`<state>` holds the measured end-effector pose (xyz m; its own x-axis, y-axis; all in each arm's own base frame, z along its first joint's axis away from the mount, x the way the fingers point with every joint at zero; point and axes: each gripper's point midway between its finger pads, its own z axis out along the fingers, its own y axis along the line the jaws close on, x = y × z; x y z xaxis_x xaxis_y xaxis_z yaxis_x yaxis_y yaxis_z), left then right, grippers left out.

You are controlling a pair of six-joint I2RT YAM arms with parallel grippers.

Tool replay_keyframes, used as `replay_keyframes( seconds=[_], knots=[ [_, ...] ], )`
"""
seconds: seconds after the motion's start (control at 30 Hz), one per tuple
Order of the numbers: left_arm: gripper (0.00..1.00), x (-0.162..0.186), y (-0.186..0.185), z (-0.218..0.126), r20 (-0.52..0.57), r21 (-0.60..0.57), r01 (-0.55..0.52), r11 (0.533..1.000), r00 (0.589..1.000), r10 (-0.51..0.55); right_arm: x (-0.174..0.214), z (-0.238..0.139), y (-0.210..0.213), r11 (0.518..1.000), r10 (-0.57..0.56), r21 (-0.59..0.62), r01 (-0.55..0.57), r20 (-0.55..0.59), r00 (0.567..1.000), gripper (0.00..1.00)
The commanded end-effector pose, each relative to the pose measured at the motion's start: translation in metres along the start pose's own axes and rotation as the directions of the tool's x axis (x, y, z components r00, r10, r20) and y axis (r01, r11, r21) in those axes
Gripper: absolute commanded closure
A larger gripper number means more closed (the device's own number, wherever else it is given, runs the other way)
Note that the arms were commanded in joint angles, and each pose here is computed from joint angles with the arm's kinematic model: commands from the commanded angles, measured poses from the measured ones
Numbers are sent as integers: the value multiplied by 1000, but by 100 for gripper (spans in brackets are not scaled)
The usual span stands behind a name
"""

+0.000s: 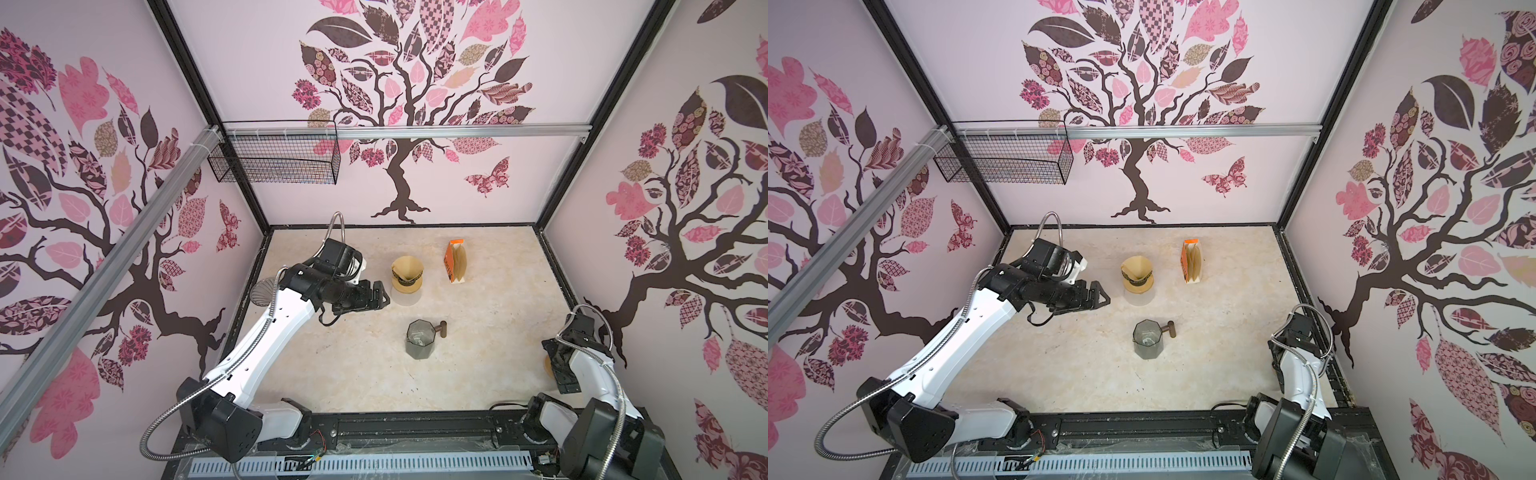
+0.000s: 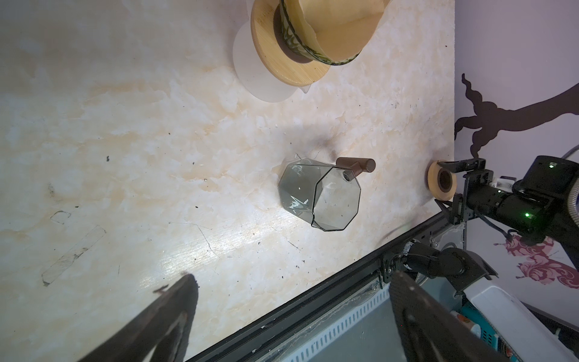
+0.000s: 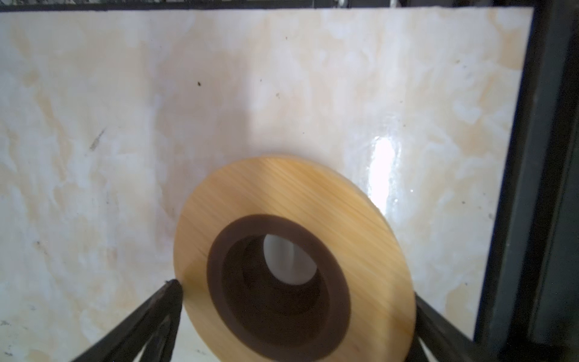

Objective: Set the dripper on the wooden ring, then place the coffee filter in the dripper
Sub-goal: 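Lower the right gripper over the wooden ring near the table edge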

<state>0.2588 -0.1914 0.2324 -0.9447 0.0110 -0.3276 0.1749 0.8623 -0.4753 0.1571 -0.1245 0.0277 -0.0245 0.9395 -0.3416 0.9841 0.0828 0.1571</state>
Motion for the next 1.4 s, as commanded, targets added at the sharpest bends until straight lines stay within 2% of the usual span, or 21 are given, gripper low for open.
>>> replay_keyframes(
  seconds=[0.0, 0.23, 0.37, 0.57, 0.67, 0.97, 1.37],
  knots=[
    [2, -8, -7, -5, 25, 12, -18, 1000, 1000, 18, -6, -2, 32, 988, -57, -140, 58, 13, 998, 0],
    [2, -8, -8, -1, 17, 22, -12, 1000, 1000, 12, 2, -17, 65, 921, -179, -347, 177, 27, 984, 7],
    [2, -8, -8, 0, 13, 28, -7, 1000, 1000, 6, 10, -21, 76, 887, -219, -416, 200, 2, 976, 16],
    [2, -8, -9, 2, 11, 33, -3, 999, 1000, 2, 23, -32, 101, 802, -283, -553, 225, -21, 959, 31],
    [2, -8, -9, 3, 6, 36, 1, 999, 1000, -1, 28, -33, 107, 778, -314, -583, 235, -36, 949, 38],
    [2, -9, -9, 2, 20, 40, 12, 999, 1000, -12, 34, -34, 112, 754, -339, -612, 239, -51, 939, 56],
    [2, -15, -8, 1, 45, 39, 6, 999, 999, -8, 27, -43, 123, 754, -307, -627, 196, -74, 949, 78]
  ],
)
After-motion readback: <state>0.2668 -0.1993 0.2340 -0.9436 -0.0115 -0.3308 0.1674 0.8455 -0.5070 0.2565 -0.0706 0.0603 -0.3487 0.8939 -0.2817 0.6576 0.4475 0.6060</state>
